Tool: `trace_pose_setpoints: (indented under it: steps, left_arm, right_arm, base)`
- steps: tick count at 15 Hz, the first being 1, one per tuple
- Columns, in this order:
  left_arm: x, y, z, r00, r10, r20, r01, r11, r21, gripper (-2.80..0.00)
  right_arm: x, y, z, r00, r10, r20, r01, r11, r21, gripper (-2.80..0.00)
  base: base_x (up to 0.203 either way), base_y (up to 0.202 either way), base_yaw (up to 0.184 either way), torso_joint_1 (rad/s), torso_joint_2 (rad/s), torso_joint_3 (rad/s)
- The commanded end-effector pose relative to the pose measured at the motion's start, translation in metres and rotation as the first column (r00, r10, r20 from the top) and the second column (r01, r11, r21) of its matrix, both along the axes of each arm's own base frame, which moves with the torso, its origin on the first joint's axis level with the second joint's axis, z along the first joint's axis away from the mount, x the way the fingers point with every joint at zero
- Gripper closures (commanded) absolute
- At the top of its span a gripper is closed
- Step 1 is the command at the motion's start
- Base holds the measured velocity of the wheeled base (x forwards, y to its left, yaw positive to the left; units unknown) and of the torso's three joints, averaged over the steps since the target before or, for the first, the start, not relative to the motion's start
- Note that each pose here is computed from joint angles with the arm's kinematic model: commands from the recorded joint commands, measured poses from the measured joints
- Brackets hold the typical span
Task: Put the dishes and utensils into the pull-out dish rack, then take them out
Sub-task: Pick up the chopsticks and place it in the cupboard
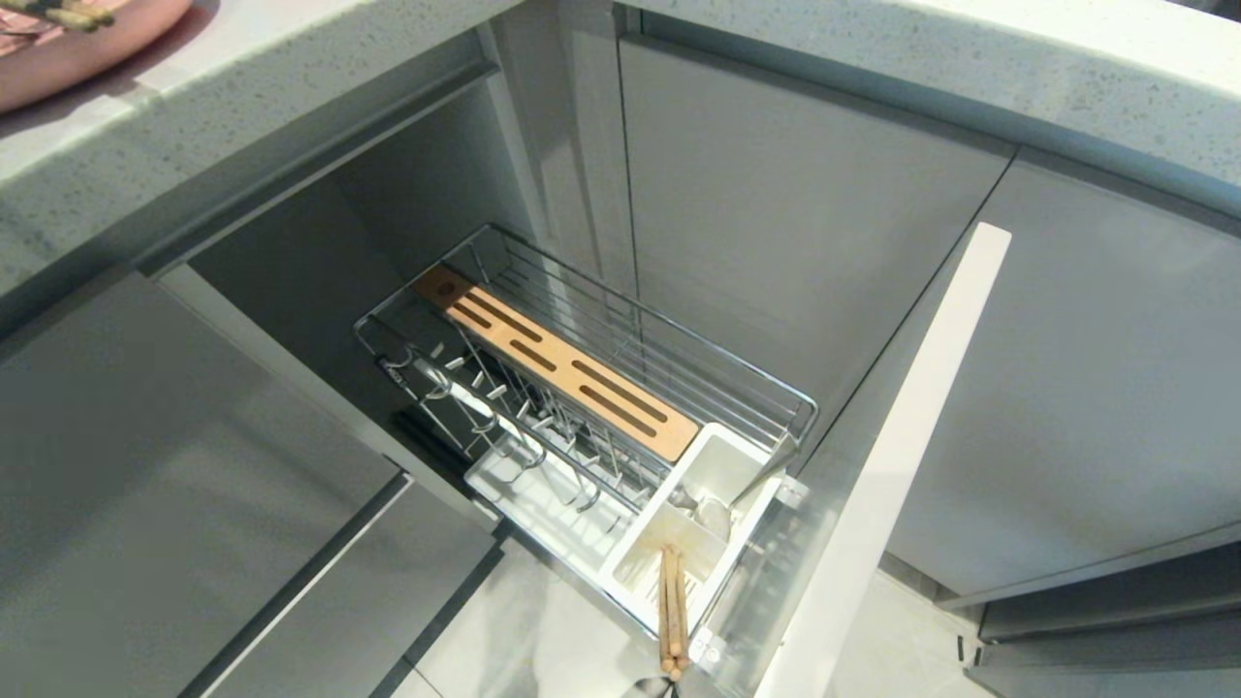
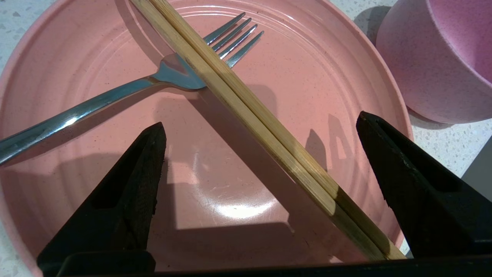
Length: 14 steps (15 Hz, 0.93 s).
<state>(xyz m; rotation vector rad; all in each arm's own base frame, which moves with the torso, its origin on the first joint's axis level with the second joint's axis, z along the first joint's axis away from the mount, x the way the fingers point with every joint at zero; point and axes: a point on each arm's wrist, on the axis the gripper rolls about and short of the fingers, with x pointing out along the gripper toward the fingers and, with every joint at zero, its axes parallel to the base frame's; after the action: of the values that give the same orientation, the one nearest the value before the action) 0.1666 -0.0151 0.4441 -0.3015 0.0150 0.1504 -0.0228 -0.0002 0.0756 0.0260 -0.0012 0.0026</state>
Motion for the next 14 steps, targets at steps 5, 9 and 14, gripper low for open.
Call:
trace_pose_setpoints:
  steps: [5, 9, 14]
  left_arm:
    - [0.0095, -0.0028, -0.0044, 1.000, 0.012, -0.029, -0.011, 1.000, 0.017, -2.80]
    - [0.0108, -0.0029, -0.0049, 0.999, 0.016, -0.034, -0.015, 0.999, 0.034, -2.80]
    - [0.0107, -0.0029, -0.0060, 0.999, 0.016, -0.045, -0.014, 0.999, 0.036, 0.00]
  right_arm:
    - [0.0001, 0.0000, -0.0004, 1.000, 0.001, -0.001, -0.001, 1.000, 0.000, 0.00]
    - [0.0001, 0.0000, -0.0004, 1.000, 0.001, -0.001, -0.001, 1.000, 0.000, 0.00]
    - [0.0000, 0.0000, 0.0000, 1.000, 0.002, 0.000, -0.002, 1.000, 0.000, 0.00]
  base:
    - [0.000, 0.000, 0.000, 0.000, 0.00, 0.000]
    - [0.000, 0.000, 0.000, 0.000, 0.00, 0.000]
    - [0.000, 0.000, 0.000, 0.000, 0.00, 0.000]
